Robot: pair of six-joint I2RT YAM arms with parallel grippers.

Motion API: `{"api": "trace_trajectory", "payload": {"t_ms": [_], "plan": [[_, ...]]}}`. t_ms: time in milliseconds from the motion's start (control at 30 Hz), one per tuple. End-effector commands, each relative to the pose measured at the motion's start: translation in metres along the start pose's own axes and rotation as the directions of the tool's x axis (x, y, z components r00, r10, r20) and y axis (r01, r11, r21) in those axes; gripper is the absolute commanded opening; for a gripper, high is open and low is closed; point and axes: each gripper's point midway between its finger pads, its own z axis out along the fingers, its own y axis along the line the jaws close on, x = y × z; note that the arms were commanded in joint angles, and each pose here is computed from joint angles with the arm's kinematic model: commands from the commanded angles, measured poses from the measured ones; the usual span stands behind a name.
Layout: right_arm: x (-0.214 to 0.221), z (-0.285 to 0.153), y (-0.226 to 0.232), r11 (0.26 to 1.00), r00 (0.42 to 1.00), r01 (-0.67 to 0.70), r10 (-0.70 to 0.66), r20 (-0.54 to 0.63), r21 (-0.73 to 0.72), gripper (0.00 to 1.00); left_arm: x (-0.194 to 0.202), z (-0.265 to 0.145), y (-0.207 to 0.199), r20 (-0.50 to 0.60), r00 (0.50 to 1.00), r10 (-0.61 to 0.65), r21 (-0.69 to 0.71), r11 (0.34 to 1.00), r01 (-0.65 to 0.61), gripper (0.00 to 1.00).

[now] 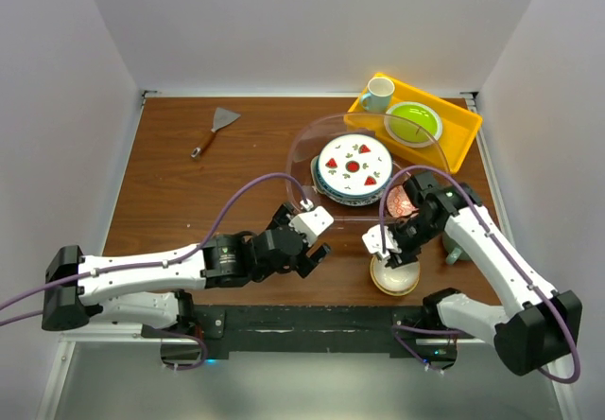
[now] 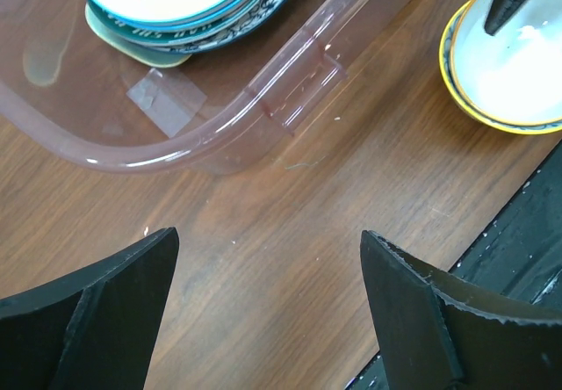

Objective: Place the mixed dishes into the plastic bin
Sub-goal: Pick up the bowl from the center of the board.

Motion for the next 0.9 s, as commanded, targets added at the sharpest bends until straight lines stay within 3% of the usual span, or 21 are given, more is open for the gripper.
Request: {"api": "trace_trajectory", "payload": {"t_ms": [0, 233, 867], "plan": [[0.026, 0.003, -0.002, 0.999, 0.989, -0.042, 0.042, -0.143, 0.004, 0.47, -0.001, -0.002, 0.007, 0.024, 0.998, -0.054, -0.029, 0.998, 0.055, 0.9], [0.049, 0.007, -0.017, 0.997, 0.961, -0.026, 0.046, -0.272, 0.073, 0.45, 0.007, 0.0, 0.007, 0.018, 0.997, -0.07, -0.033, 0.997, 0.07, 0.9], [0.067, 0.037, -0.026, 0.997, 0.923, 0.021, 0.01, -0.385, 0.078, 0.46, 0.028, -0.001, 0.02, 0.005, 0.994, -0.113, -0.091, 0.989, 0.113, 0.9]]}}
